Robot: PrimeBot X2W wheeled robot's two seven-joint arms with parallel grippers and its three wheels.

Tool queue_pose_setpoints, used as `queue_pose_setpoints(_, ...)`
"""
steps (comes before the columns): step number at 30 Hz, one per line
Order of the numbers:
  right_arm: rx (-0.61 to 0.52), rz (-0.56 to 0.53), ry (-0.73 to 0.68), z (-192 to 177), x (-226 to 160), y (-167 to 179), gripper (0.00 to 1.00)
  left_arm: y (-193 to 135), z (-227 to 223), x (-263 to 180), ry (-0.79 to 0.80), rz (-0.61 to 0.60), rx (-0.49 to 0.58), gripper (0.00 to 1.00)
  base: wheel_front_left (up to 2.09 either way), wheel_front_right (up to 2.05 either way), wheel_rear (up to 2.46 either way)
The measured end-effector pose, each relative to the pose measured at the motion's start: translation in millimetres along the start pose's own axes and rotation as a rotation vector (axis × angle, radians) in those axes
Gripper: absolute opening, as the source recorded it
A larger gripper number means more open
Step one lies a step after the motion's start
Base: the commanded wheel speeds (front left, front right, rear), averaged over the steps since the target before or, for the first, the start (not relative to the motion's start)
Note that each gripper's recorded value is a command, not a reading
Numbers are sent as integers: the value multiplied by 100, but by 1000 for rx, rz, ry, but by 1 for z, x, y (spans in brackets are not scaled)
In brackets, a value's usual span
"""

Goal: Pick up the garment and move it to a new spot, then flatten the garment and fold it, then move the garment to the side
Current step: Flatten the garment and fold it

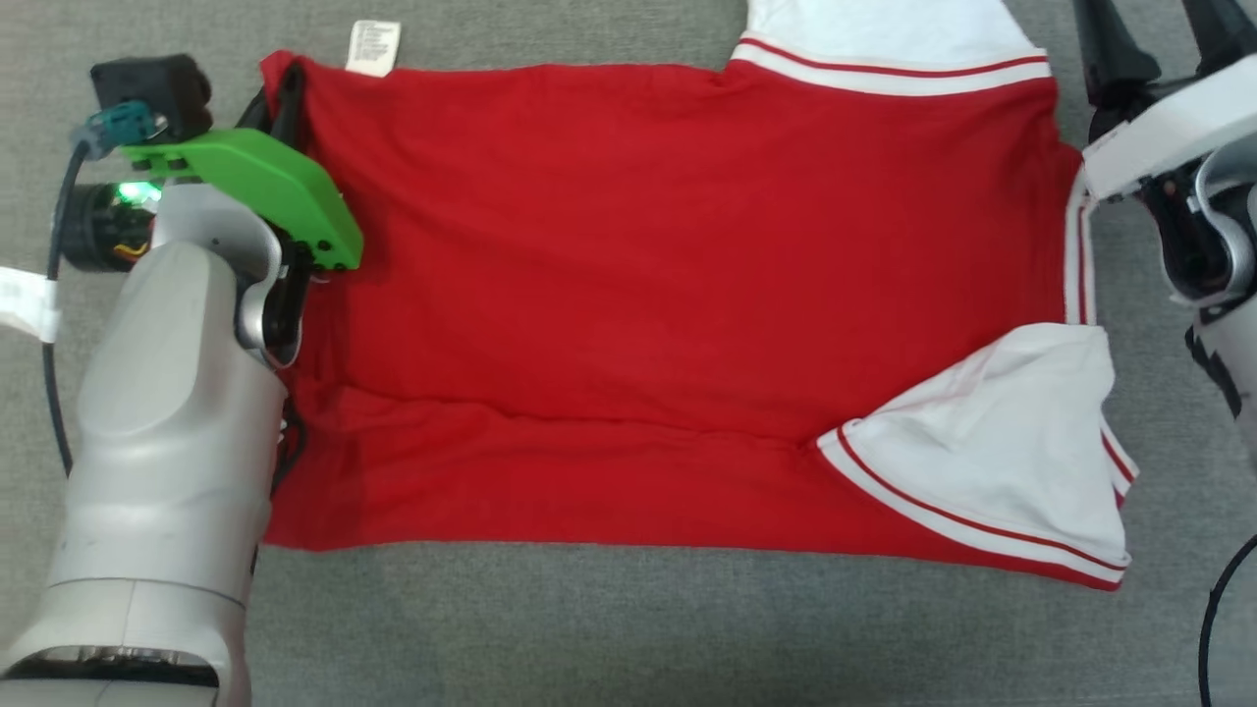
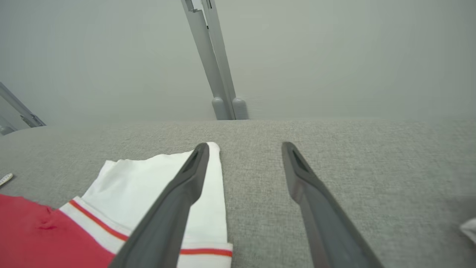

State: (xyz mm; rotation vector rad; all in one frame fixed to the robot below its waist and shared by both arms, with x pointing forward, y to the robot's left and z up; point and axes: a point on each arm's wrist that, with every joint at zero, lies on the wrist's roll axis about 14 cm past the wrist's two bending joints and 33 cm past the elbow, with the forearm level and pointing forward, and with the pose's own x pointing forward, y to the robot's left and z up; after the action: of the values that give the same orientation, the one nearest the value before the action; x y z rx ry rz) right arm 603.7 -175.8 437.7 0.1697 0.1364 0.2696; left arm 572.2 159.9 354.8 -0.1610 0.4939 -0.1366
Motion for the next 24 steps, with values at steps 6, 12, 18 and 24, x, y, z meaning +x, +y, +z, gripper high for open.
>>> queue_pose_setpoints(6,-21,56,108,-25,49,15,100,6,-4,2,-7,10,0,0,0,0,0)
queue_pose_setpoints(12,-37,85,239,-56,82,25,100,15,-8,4,-10,22,3,0,0,0,0)
queue_pose_setpoints(18,-59,108,383,-76,91,32,37,19,-11,3,-6,30,5,0,0,0,0)
queue_pose_setpoints(24,-88,147,387,-62,85,41,0,23,-2,-2,-37,41,12,0,0,0,0)
